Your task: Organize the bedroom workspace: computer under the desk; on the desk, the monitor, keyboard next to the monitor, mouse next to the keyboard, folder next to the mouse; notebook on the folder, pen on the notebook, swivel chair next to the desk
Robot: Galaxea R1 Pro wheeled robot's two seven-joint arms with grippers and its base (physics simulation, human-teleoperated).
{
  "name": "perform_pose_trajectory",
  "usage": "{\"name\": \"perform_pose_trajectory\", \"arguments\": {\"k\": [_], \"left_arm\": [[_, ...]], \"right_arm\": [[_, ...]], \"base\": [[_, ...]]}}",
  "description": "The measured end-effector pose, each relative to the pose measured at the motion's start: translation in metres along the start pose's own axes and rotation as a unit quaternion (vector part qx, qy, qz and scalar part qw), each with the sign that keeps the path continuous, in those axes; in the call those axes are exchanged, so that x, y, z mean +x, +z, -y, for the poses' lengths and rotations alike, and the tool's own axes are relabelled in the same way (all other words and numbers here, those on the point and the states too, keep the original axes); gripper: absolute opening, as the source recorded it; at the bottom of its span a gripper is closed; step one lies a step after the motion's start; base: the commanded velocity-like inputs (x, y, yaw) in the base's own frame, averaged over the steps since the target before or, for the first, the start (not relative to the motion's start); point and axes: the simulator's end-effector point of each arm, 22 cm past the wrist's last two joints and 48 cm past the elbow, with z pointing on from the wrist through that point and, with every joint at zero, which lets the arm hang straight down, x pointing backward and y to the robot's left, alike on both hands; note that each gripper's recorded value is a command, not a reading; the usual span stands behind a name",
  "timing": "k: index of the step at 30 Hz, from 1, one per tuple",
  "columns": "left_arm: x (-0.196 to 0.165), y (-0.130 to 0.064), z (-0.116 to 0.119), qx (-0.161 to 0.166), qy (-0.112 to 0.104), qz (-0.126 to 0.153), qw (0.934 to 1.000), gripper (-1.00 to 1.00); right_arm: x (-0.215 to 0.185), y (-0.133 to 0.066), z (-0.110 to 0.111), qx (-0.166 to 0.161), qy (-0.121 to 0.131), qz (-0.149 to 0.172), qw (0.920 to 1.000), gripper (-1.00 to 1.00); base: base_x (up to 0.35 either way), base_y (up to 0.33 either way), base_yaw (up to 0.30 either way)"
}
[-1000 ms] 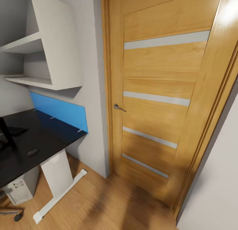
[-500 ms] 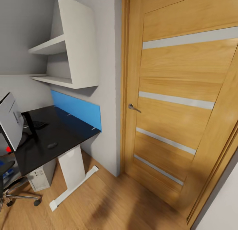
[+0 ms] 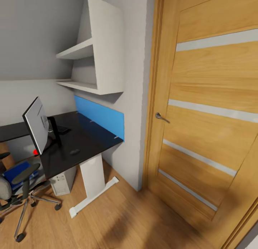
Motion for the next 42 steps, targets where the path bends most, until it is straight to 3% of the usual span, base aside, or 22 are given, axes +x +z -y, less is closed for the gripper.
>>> {"name": "perform_pose_trajectory", "arguments": {"k": [42], "left_arm": [[0.0049, -0.0005, -0.0019, -0.002, 0.0, -0.006, 1.0, 1.0]], "right_arm": [[0.0058, -0.0005, 0.0, 0.0, 0.0, -0.007, 1.0, 1.0]], "base": [[0.0, 0.0, 0.277]]}}
